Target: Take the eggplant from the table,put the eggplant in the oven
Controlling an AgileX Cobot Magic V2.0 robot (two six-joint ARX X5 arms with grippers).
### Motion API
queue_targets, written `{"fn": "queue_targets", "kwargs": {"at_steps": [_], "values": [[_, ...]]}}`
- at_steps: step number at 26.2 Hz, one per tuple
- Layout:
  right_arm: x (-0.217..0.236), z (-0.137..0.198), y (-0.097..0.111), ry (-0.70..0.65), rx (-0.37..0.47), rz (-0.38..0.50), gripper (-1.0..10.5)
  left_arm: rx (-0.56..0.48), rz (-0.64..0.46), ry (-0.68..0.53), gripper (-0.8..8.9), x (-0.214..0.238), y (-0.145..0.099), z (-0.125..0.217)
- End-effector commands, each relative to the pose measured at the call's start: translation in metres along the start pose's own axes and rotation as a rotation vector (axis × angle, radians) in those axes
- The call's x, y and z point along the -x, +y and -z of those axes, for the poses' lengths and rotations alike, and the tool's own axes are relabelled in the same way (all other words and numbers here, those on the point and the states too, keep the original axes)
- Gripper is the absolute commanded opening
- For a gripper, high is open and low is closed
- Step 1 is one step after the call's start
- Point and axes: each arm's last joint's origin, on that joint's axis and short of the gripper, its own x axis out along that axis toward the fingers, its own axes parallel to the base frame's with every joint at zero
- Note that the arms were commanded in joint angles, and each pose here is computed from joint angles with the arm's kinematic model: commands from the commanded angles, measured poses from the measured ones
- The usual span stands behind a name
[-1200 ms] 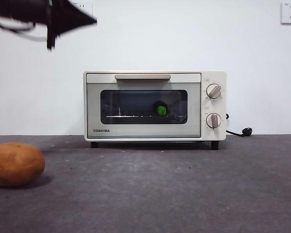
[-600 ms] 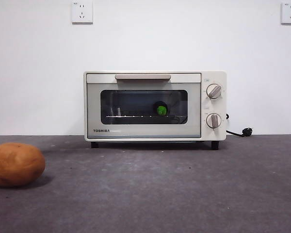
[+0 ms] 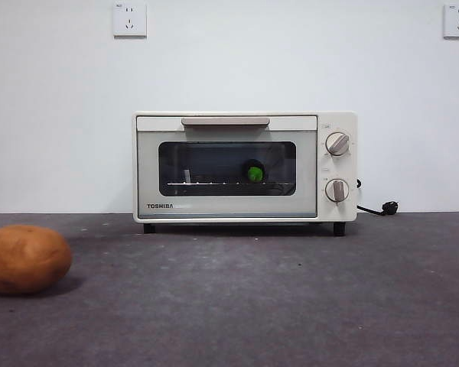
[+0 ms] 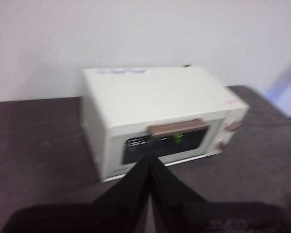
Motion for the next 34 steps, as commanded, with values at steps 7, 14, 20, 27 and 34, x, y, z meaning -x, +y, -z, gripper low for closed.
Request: {"fn": "queue_targets", "kwargs": {"at_steps": [7, 14, 20, 27, 34], "values": [[0.001, 0.002, 0.0, 0.017, -0.009, 0.003, 0.0, -0.067, -0.069, -0.07, -0.07, 0.045, -0.012, 0.005], [0.001, 0.002, 0.0, 0.018, -0.009, 0.004, 0.0, -0.072, -0.066, -0.096, -0.07, 0.059, -0.015, 0.007], [0.001, 0.002, 0.0, 0.018, -0.009, 0.004, 0.0, -0.073, -0.057, -0.101, -0.05, 0.061, -0.015, 0.007], [0.001, 0.002, 0.0, 0.018, -0.009, 0.004, 0.0, -0.073, -0.058, -0.102, -0.04, 0.061, -0.015, 0.007], [0.001, 0.002, 0.0, 0.018, -0.009, 0.004, 0.0, -0.073, -0.057, -0.104, -0.04, 0.062, -0.015, 0.006]]}}
